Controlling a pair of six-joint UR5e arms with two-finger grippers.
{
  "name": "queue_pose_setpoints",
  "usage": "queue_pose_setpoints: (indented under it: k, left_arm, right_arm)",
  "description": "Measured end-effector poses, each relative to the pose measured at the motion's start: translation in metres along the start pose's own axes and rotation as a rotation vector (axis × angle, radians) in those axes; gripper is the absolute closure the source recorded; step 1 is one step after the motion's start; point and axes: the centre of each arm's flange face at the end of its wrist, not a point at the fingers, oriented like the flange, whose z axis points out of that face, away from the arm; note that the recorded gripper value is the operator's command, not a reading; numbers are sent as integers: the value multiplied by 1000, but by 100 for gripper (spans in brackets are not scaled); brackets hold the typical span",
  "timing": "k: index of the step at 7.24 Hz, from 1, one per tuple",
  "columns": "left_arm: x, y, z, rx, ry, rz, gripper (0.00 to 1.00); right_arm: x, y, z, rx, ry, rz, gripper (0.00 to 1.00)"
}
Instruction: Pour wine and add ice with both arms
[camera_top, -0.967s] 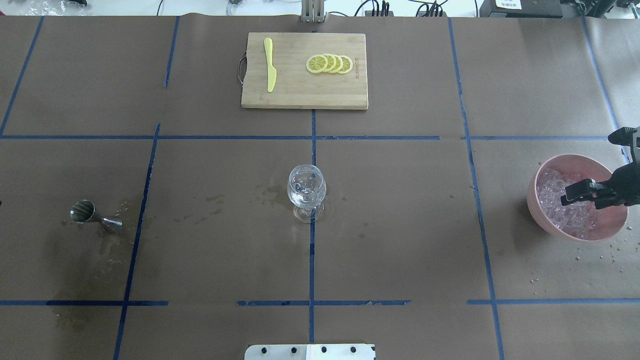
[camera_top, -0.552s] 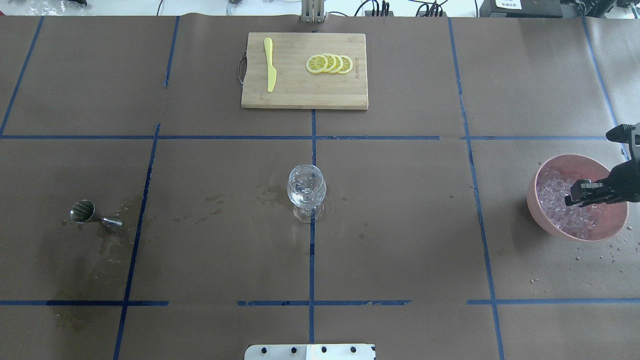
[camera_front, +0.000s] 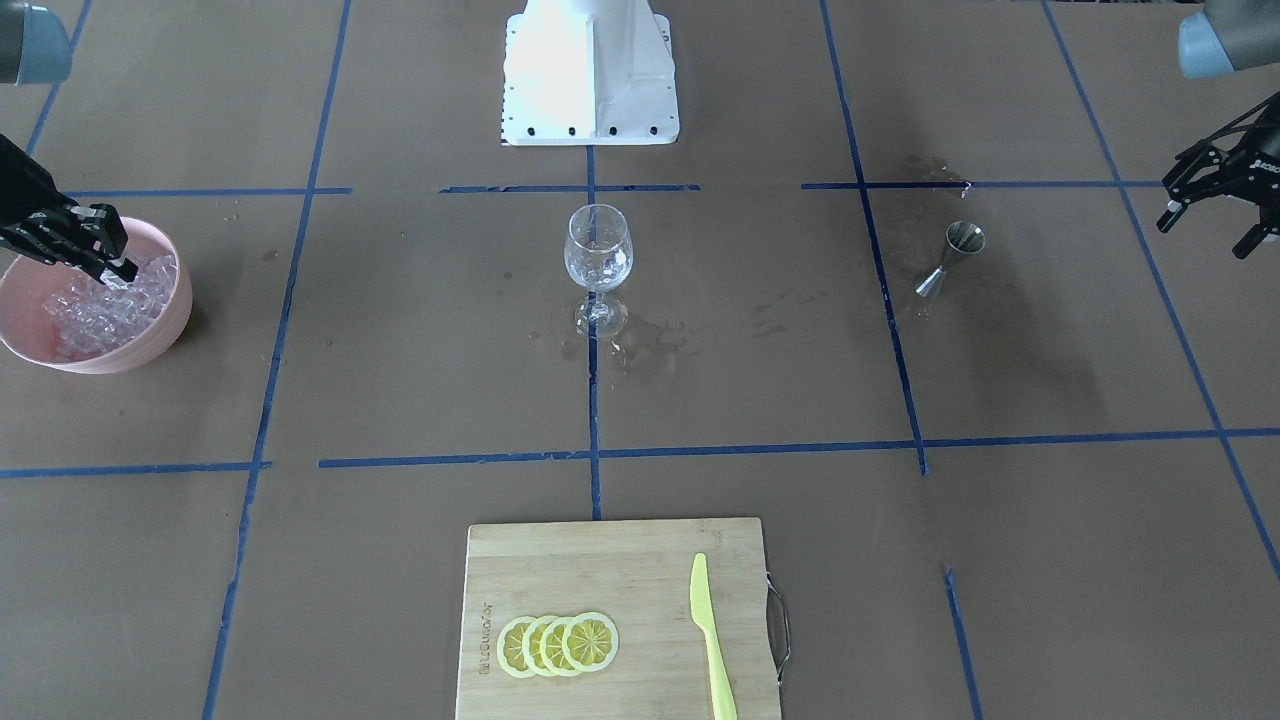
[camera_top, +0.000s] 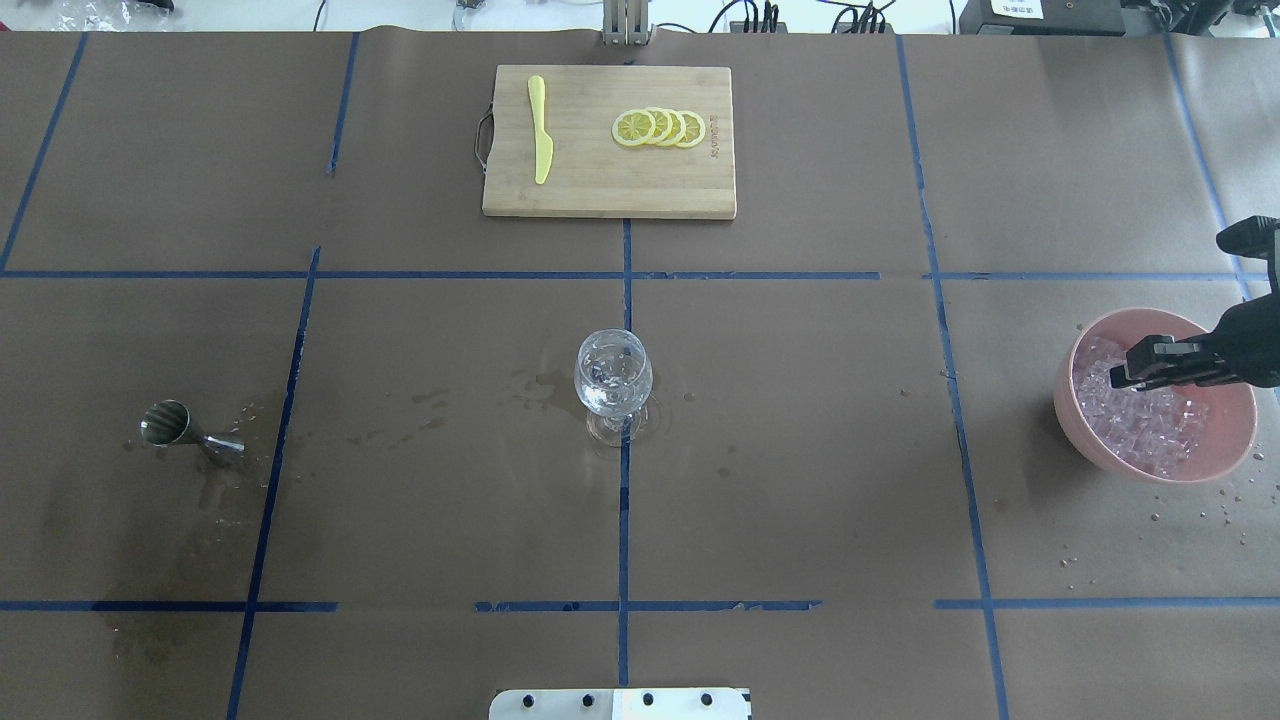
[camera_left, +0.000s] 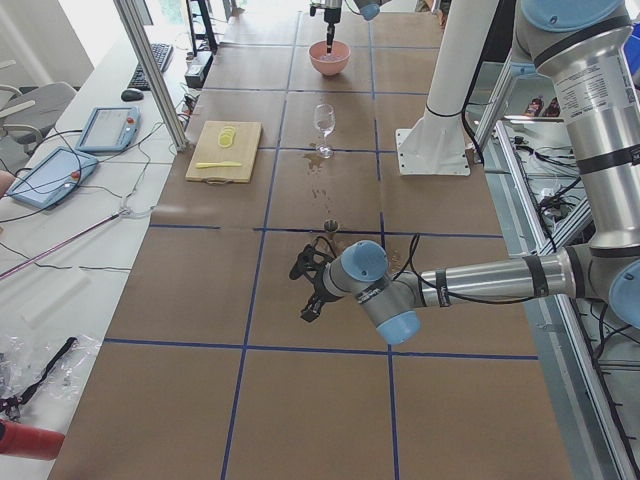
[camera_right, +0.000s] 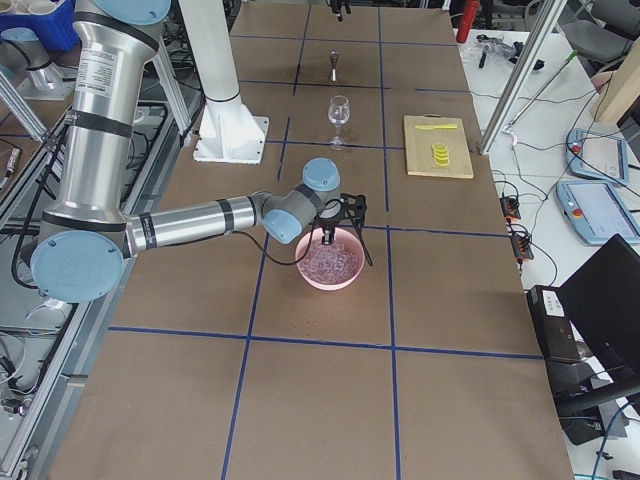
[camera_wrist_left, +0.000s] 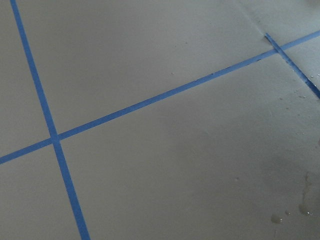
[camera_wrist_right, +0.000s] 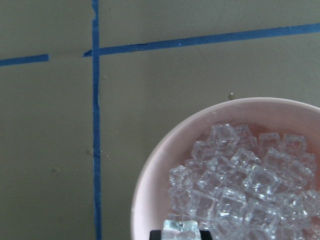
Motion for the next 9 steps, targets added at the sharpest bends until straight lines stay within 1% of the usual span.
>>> queue_pose_setpoints:
  k: [1, 2, 3, 4, 5, 6, 7, 9]
  left_arm:
    - [-3, -9, 3, -44, 4, -13, 0]
    - [-9, -20, 4, -85, -8, 2, 0]
    - [-23, -36, 0, -123, -38, 20, 0]
    - [-43, -60, -11, -156, -75, 32, 0]
    - [-56, -86, -23, -176, -99, 35, 0]
    - [-61, -103, -30, -188, -109, 30, 0]
    - [-63, -109, -33, -194, -113, 26, 0]
    - [-63, -109, -37, -193, -114, 25, 0]
  right_arm:
    - [-29, -6, -13, 28, -44, 51, 100]
    - [-66, -17, -21, 46, -97, 111, 100]
    - [-105, -25, -26, 50, -151, 161, 100]
    - [-147, -28, -28, 38, -206, 207, 100]
    - [-191, -24, -25, 18, -256, 252, 100]
    - [-236, -16, -19, 6, -296, 296, 100]
    - [-283, -7, -13, 4, -318, 336, 100]
    - [-384, 19, -5, 16, -298, 379, 100]
